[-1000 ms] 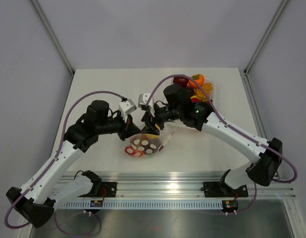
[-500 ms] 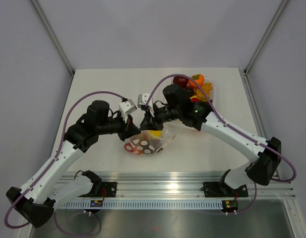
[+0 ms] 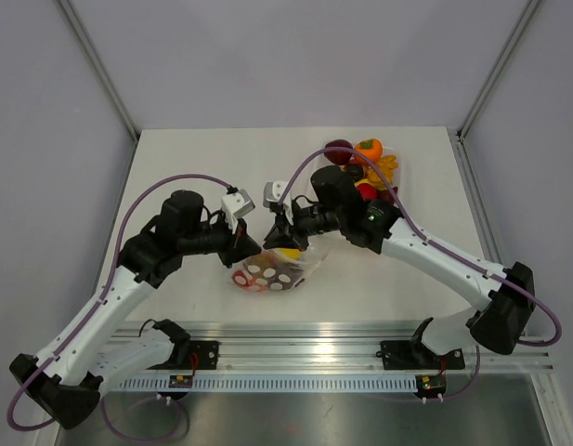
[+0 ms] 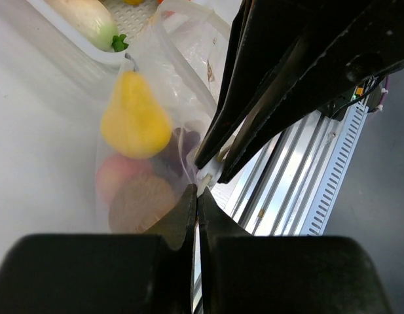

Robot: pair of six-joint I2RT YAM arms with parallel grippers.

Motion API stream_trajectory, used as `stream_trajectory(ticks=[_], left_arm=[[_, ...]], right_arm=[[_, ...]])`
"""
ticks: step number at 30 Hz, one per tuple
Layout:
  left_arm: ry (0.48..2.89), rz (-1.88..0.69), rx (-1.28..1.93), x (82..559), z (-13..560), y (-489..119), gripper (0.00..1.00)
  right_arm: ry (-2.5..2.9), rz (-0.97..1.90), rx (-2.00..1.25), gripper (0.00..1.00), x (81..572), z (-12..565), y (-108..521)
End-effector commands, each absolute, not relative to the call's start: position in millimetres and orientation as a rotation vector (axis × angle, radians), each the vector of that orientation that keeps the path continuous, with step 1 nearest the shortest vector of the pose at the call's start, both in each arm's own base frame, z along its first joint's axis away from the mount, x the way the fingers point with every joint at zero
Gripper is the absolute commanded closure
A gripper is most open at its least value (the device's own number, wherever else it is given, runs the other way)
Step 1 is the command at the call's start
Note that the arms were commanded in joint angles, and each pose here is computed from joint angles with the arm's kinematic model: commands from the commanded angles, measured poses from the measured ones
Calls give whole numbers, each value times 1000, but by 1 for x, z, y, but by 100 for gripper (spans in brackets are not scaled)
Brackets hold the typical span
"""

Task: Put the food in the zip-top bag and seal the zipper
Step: Zip the zipper food storage bag at the center of the board.

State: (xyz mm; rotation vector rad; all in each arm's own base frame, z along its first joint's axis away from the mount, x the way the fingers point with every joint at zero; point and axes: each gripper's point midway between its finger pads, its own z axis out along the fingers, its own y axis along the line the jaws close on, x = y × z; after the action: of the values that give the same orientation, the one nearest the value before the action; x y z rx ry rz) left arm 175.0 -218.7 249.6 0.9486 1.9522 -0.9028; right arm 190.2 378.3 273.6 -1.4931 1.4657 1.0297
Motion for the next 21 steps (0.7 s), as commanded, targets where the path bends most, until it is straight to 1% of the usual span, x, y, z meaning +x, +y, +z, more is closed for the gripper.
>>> stream_trajectory(ticks=[1,7,14,21], left_arm=[[1785,-872,954,178,287,-218,100],[1785,-868,944,179,288,-217,100],[1784,-825,914,180,290,-210,100],[1779,-822,920,179,291,-208,100]], right_arm=[[1519,999,-1449,100,185,265,365],[1565,959,-1421,100,186,255,356],[1635,835,-1379,100,193,236,335],[1641,740,-1310,100,202,238,315]])
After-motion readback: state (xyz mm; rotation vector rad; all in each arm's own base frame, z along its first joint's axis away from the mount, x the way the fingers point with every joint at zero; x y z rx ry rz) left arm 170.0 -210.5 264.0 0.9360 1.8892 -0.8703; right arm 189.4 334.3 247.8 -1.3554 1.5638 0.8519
